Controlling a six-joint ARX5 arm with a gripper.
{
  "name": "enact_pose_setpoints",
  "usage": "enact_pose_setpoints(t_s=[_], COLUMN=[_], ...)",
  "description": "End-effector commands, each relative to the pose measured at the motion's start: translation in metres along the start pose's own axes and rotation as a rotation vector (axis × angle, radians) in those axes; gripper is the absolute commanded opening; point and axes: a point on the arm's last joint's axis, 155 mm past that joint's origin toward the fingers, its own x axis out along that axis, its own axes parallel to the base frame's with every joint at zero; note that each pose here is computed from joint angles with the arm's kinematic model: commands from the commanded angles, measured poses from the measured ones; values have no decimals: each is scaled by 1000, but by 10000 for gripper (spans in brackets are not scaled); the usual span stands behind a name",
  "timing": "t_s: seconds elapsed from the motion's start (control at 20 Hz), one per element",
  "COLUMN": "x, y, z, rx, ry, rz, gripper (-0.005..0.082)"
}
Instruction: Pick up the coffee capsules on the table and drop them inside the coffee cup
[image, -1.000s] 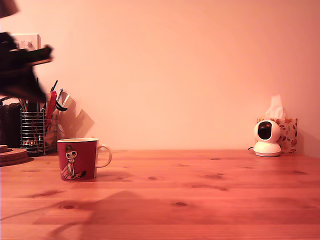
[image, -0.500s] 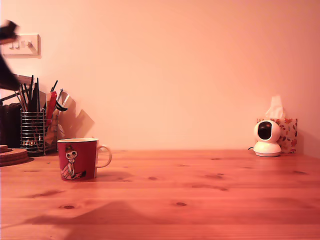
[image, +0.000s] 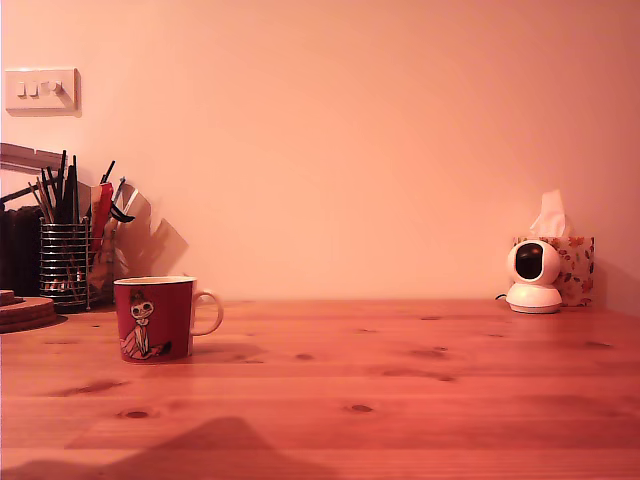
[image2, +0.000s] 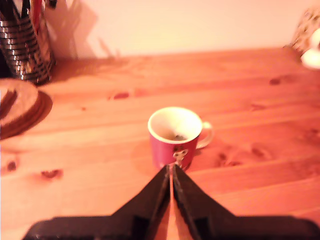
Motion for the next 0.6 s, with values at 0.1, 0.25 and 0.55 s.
enact_pose_setpoints(t_s=[0.1,0.25,0.55], x=[-1,-2,-3], y=[2,4,9], z=[-13,-18,-28], rx=[-4,-5,-13], ry=[26,45,83], rz=[7,18,41], gripper=[-20,-20,-20])
